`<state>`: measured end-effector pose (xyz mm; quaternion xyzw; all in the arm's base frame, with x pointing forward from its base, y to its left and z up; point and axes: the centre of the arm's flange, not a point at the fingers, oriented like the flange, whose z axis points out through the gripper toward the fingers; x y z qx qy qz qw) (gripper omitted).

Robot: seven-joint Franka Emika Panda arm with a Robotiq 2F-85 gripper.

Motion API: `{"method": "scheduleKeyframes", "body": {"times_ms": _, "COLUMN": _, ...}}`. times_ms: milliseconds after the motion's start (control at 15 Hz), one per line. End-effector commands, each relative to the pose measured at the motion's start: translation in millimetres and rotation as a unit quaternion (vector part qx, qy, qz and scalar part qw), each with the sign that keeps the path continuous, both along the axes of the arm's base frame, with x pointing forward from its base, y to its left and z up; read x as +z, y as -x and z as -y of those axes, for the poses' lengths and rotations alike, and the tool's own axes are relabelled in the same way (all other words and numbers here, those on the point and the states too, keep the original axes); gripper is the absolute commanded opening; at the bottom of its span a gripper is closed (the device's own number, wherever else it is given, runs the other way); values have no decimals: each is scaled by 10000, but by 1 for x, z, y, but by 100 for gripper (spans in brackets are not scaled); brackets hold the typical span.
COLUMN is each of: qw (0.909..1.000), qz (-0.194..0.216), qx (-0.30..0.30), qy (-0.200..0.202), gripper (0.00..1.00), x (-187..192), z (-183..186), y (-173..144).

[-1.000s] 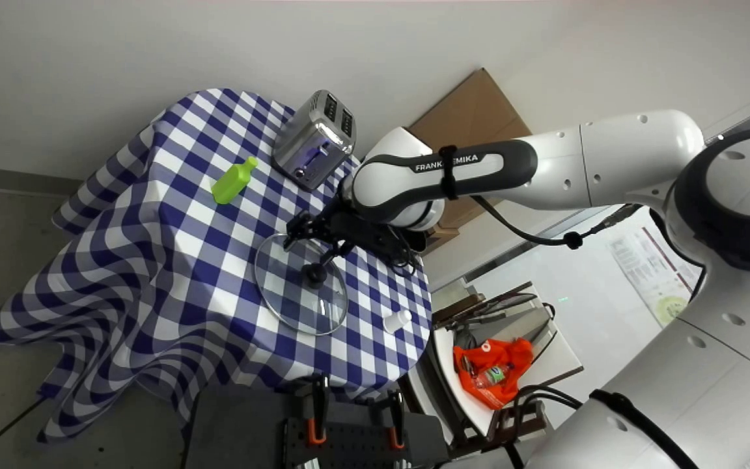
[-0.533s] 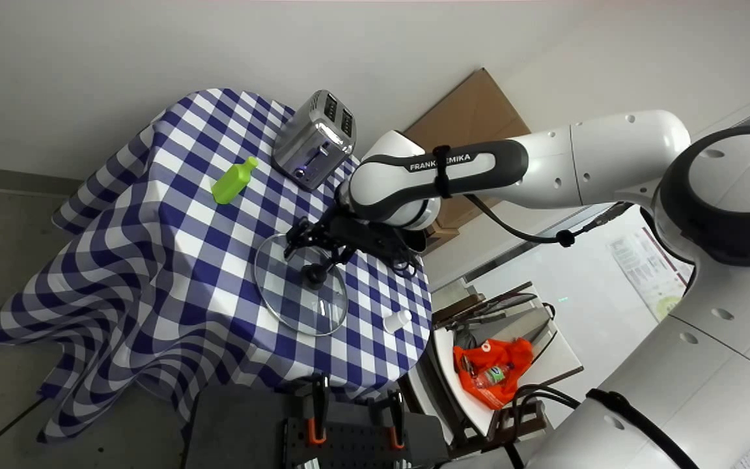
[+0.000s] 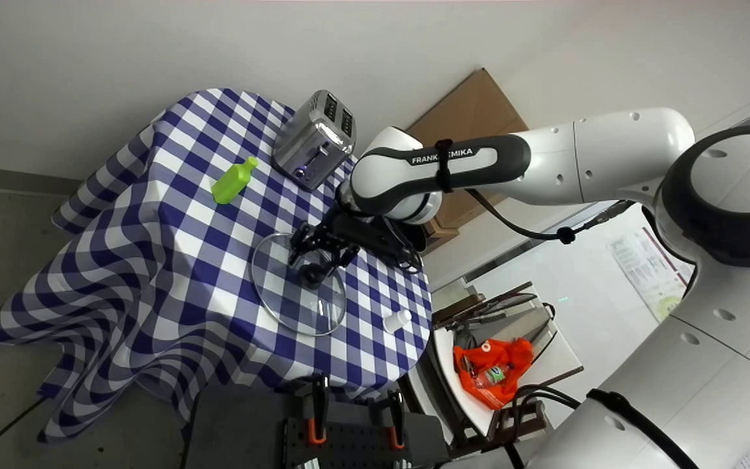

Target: Put the lid on the black pot

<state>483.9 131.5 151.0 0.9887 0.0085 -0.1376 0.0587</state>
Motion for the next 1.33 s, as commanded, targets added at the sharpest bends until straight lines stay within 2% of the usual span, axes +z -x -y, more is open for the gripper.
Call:
{"method": "scheduleKeyframes", "body": {"times_ms": 0, "qw": 10000, "qz": 8, "qx": -71, "qy": 37, "gripper": 50, "x": 4, "z": 2, "y": -3}}
{"method": "scheduleKeyframes", "body": {"times_ms": 133, "qw": 9999, "qz": 32, "qx": -117, "qy": 47, "gripper": 34, "x": 5, "z": 9, "y": -4}}
{"method": "scheduleKeyframes", "body": {"times_ms": 267, "qw": 9999, "qz": 40, "qx": -147, "qy": 19, "gripper": 24, "x": 9, "z": 13, "y": -3}}
{"method": "scheduleKeyframes", "body": {"times_ms": 600, "qw": 9994, "qz": -176, "qx": -251, "qy": -181, "gripper": 24, "x": 41, "z": 19, "y": 5}}
{"method": "scheduleKeyframes", "body": {"times_ms": 1067, "qw": 9991, "qz": 66, "qx": -366, "qy": -210, "gripper": 24, "x": 119, "z": 37, "y": 5}}
{"method": "scheduleKeyframes", "body": {"times_ms": 1267, "qw": 9986, "qz": 83, "qx": -466, "qy": -249, "gripper": 24, "x": 141, "z": 51, "y": 0}}
